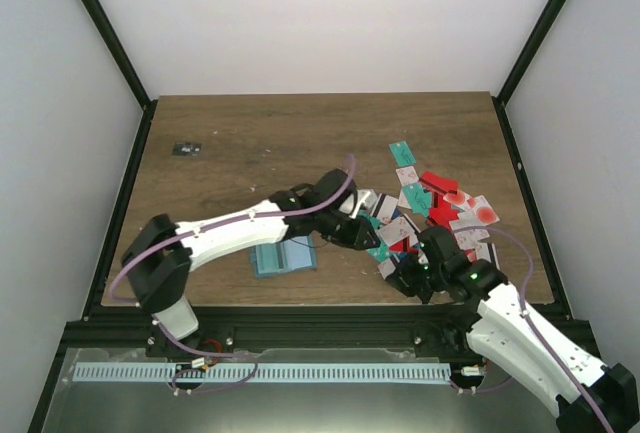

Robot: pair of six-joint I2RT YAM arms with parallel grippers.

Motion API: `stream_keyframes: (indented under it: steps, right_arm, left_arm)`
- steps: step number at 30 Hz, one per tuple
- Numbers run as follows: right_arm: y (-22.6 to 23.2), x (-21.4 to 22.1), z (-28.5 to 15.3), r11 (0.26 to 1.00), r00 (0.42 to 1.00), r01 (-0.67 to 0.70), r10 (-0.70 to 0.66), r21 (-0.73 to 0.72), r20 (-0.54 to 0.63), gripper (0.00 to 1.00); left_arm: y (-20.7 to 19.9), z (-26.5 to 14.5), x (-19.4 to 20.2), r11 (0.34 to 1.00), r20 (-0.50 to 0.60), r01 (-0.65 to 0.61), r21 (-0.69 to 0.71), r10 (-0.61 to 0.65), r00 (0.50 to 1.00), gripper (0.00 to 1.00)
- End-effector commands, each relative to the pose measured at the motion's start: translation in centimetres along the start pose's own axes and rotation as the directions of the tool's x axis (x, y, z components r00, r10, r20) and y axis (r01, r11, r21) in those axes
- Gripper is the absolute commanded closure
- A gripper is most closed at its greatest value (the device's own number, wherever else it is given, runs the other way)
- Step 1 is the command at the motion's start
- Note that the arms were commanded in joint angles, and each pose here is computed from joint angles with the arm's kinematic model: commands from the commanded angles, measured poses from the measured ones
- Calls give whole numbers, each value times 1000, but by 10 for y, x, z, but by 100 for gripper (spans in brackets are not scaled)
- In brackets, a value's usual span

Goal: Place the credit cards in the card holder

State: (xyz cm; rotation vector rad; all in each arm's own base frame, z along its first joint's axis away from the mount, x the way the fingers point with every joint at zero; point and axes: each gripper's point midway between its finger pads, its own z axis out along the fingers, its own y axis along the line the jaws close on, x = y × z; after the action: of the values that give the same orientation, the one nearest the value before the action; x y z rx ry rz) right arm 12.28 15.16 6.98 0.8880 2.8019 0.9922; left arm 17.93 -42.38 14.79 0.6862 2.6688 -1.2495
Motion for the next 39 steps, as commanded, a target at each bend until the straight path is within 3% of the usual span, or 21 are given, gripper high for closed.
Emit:
stream_keyframes:
  steps: [1, 7, 14, 20, 27, 39]
  right_arm:
    - [45, -1, -14, 982, 996, 87, -84, -170, 24, 99]
    - [91, -3, -31, 935, 988, 153, -140, -319, 63, 99]
    - [167, -4, -75, 801, 965, 261, -207, -539, 160, 99]
    - [219, 0, -112, 676, 947, 320, -241, -664, 211, 99]
    - [254, 7, -143, 554, 951, 303, -224, -775, 212, 99]
    - [287, 17, -171, 459, 944, 305, -262, -835, 200, 99]
  left_arm:
    - [15, -35, -8, 992, 104, 104, -74, -96, 990, 77]
    - [11, -93, -23, 975, 289, 219, -27, -202, 936, 76]
    - [-3, -159, -33, 933, 448, 328, 150, -359, 818, 65]
    - [-31, -202, -45, 895, 532, 245, 372, -422, 735, 54]
    - [-51, -217, -59, 876, 556, 133, 464, -405, 726, 49]
    - [-67, -227, -85, 839, 578, 49, 542, -414, 703, 53]
